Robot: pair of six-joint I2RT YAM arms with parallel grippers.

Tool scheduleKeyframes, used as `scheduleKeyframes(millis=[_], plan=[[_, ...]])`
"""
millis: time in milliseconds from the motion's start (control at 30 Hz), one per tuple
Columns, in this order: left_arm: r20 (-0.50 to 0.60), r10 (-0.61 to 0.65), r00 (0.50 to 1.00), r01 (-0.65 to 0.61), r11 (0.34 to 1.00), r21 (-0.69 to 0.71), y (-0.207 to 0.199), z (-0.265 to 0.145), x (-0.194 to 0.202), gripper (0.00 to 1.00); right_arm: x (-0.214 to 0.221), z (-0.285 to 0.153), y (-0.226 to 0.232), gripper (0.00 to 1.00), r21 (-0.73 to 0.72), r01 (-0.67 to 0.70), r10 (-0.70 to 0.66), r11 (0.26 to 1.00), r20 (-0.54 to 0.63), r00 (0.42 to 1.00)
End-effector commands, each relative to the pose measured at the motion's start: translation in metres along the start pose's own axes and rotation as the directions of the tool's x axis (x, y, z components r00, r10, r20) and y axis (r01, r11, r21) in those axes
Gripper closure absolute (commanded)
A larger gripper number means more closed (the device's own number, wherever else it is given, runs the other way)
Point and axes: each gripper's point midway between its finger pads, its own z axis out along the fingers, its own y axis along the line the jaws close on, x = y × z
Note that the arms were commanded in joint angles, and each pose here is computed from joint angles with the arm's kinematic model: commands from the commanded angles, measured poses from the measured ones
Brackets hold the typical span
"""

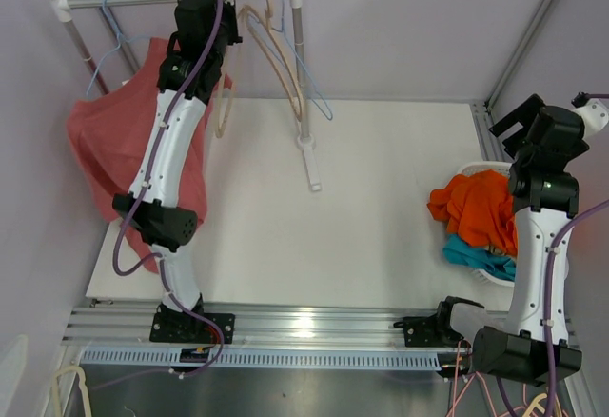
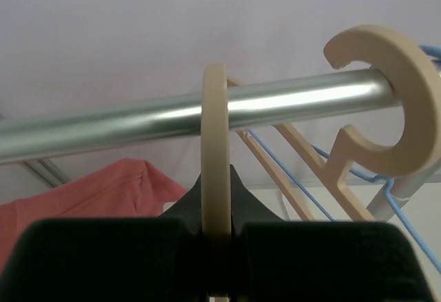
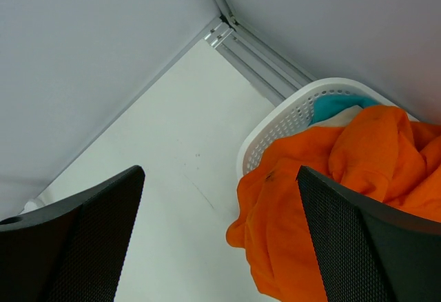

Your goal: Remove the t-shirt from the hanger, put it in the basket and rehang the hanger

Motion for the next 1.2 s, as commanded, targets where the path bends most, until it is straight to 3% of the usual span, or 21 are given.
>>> scheduleKeyframes(millis=[0,300,733,800,833,933,1000,1167], plan=[[0.088,0.008,0.996,-0.005,0.999,-0.035,0.004,0.001,-0.028,0.99,-0.008,-0.009,0.013,0.03,-0.074,-0.016,0.019,0.997,0.040,0.999],[0.020,-0.013,1.000,0.012,0.999,0.049,-0.015,0.009,0.000,0.99,-0.002,-0.010,0.015,0.04,-0.086,-0.011,0.015,0.996,0.035,0.999],[-0.027,-0.089,0.996,0.093,0.980,0.175,-0.039,-0.005,0.011,0.99,-0.001,-0.015,0.016,0.03,-0.101,-0.018,0.021,0.995,0.035,0.999],[-0.033,-0.094,0.995,0.099,0.975,0.197,-0.042,-0.009,0.011,0.80,0.000,-0.016,0.016,0.03,-0.102,-0.017,0.020,0.995,0.031,0.999],[-0.040,-0.100,0.994,0.106,0.973,0.206,-0.043,-0.010,0.012,0.65,-0.001,-0.017,0.015,0.02,-0.101,-0.016,0.020,0.995,0.035,0.999],[-0.037,-0.121,0.992,0.127,0.966,0.225,-0.043,-0.025,0.002,0.47,-0.002,-0.017,0.017,0.01,-0.106,-0.018,0.022,0.994,0.035,0.999],[-0.032,-0.124,0.992,0.128,0.966,0.225,-0.042,-0.031,0.002,0.45,-0.003,-0.018,0.019,0.01,-0.117,-0.020,0.025,0.993,0.035,0.999],[0.041,-0.141,0.989,0.128,0.962,0.241,-0.030,-0.069,-0.042,0.43,-0.004,-0.021,0.025,0.01,-0.145,-0.033,0.038,0.989,0.029,0.999]])
